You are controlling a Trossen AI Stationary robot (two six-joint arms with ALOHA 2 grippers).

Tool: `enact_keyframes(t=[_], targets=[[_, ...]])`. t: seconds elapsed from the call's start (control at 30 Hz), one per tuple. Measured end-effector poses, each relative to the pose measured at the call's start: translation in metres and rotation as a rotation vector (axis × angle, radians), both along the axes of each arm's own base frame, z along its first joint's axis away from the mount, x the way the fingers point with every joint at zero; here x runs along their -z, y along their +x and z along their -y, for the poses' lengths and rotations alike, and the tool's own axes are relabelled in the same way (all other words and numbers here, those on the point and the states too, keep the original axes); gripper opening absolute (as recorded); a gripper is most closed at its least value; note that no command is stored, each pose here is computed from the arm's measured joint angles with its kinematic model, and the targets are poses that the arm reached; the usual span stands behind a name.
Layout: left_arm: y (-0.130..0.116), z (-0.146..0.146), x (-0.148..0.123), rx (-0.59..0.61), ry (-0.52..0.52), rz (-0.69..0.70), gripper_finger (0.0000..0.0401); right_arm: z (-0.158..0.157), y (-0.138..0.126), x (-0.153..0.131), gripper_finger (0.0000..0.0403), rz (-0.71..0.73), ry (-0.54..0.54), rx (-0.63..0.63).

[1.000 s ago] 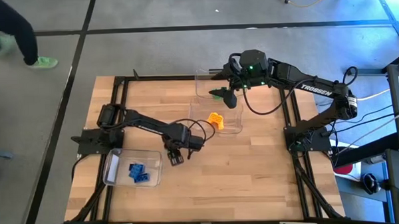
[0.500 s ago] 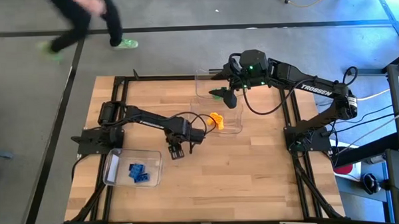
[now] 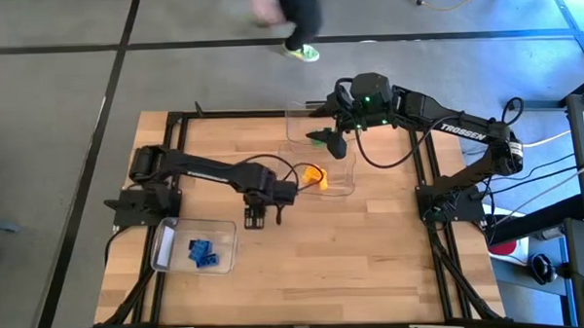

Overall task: Sort & place blocks by color
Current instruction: Put the green game piece into the top transparent bin

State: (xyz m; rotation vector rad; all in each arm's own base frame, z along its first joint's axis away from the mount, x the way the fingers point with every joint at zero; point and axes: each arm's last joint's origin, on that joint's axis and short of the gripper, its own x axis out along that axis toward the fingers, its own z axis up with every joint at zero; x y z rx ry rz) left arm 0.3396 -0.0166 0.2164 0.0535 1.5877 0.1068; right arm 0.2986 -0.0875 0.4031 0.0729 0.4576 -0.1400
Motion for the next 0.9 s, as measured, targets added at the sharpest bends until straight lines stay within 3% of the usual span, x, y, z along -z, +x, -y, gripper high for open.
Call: enact_keyframes(t=[0.13,0.27,0.5,0.67,0.9], targets=[[-0.008,0.001,-0.020,0.171,-0.005,0.127,0.0202,0.000,0.000,0.000,0.0296,-0.003,0.001,0.000],[-0.010,0.004,-0.021,0.403,0.001,0.279,0.0202,0.000,0.000,0.000,0.0296,-0.004,0.002,0.000],[-0.019,0.003,0.019,0.773,0.041,0.210,0.0202,0.000,0.000,0.001,0.0296,-0.011,0.006,0.001],[-0.025,0.002,0.038,0.912,0.090,0.160,0.0202,0.000,-0.001,0.001,0.0296,-0.012,0.006,0.002],[-0.021,-0.007,0.041,0.988,0.115,0.176,0.0202,0.000,-0.001,0.001,0.0296,-0.011,0.009,0.003]])
